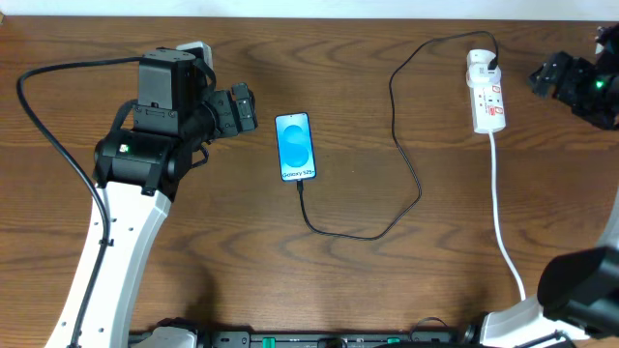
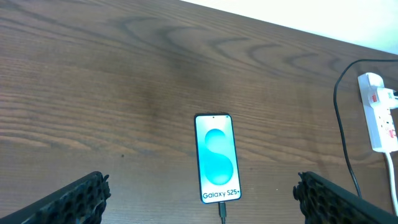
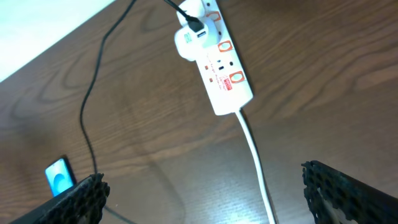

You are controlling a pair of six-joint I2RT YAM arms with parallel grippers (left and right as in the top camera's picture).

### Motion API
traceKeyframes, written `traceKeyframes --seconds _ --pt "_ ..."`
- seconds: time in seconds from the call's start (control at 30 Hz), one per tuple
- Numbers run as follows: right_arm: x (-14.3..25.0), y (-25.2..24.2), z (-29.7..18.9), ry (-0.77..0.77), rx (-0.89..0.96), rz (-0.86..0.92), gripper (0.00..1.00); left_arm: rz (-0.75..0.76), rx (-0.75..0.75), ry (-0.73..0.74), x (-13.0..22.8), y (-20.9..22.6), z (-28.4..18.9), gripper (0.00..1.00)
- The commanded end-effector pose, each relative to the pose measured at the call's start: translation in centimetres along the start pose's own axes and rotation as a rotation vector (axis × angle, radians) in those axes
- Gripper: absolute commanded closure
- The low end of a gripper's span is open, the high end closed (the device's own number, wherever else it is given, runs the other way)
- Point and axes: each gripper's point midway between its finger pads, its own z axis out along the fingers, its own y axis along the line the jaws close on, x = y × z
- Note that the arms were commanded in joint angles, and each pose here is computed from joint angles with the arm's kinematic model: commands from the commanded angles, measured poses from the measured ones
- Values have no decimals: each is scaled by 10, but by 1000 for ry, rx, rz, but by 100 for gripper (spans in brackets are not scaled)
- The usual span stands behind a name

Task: Plug charger to phone and switch on socket
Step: 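Position the right gripper over the power strip's orange switch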

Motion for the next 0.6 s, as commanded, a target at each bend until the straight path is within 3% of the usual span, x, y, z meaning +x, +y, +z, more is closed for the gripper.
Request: traceKeyframes --seconds 0.0,0.57 --pt "2 -12 25 45 6 29 1 10 -6 -11 -2 1 -2 2" --pt "-21 -45 127 40 10 48 1 10 -6 -11 -2 1 -2 2"
